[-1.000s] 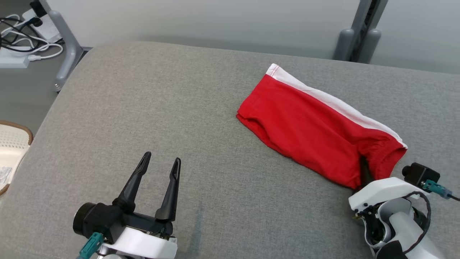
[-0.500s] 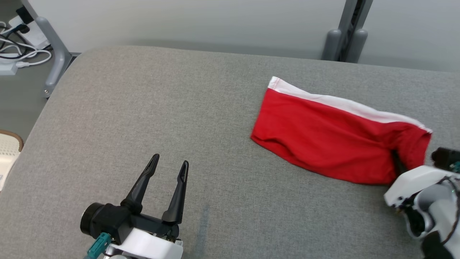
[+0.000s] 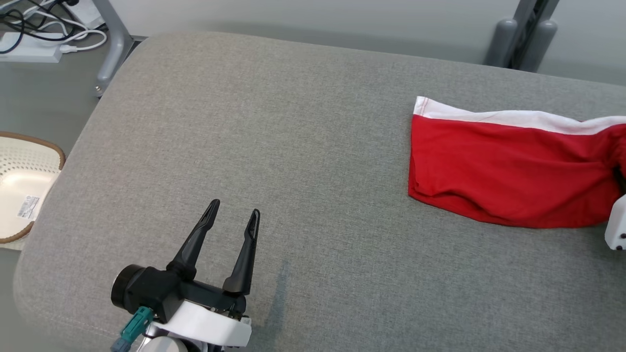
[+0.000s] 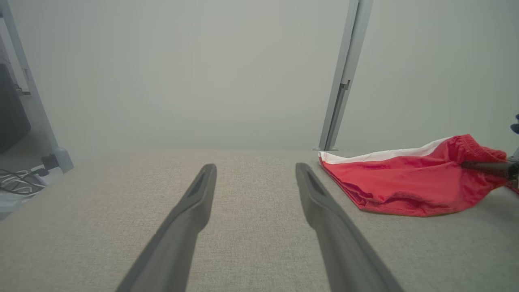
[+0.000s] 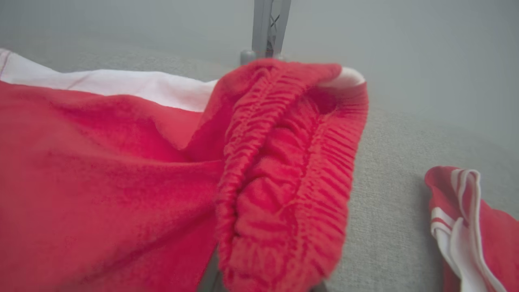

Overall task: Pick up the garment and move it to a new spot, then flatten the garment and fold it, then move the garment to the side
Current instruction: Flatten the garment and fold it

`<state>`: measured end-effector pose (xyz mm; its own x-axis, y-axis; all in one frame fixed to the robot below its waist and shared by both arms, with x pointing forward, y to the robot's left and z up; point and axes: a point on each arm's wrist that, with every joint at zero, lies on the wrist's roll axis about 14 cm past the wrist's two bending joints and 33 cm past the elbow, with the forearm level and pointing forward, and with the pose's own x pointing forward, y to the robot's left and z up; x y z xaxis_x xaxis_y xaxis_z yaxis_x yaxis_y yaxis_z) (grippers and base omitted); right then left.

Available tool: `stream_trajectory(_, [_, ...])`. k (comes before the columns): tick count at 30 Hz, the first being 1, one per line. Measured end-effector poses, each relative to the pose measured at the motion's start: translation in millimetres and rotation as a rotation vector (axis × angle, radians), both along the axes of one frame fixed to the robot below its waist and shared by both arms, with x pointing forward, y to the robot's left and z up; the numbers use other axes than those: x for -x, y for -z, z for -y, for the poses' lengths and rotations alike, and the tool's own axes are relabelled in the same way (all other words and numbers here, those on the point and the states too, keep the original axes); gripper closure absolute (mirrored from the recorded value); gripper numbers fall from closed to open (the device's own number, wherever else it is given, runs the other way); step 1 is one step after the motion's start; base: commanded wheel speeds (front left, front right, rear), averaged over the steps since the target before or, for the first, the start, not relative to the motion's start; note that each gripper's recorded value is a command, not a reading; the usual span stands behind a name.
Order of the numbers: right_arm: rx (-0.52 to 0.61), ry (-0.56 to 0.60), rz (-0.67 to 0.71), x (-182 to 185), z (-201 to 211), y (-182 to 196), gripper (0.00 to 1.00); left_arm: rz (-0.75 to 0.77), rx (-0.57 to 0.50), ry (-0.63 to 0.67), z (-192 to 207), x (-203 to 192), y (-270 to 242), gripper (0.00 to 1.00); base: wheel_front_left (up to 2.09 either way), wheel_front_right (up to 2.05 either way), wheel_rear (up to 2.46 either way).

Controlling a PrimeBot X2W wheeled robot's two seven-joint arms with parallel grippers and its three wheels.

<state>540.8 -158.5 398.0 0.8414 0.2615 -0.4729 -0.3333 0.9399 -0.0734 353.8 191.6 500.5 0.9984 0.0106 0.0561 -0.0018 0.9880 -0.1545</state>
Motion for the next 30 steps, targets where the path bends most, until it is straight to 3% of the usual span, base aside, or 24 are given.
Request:
stream_trajectory(7, [-0.017,-0.051,0.034,-7.2,-25.5,-17.7,1.00,0.018,0.004,-0.004,-1.2,2.6,-5.7,0.00,0.00,0.00,0.00])
stream_trajectory(21, [-0.162,-0.183,0.062,-4.3,-113.9,-60.2,1.00,0.045,0.024,-0.033,-6.6,18.6,-14.2,0.00,0.00,0.00,0.00])
stream_trajectory(30, [-0.227,-0.249,-0.018,2.6,-171.6,-51.1,1.00,0.035,0.027,-0.100,-21.7,34.4,-12.7,0.00,0.00,0.00,0.00])
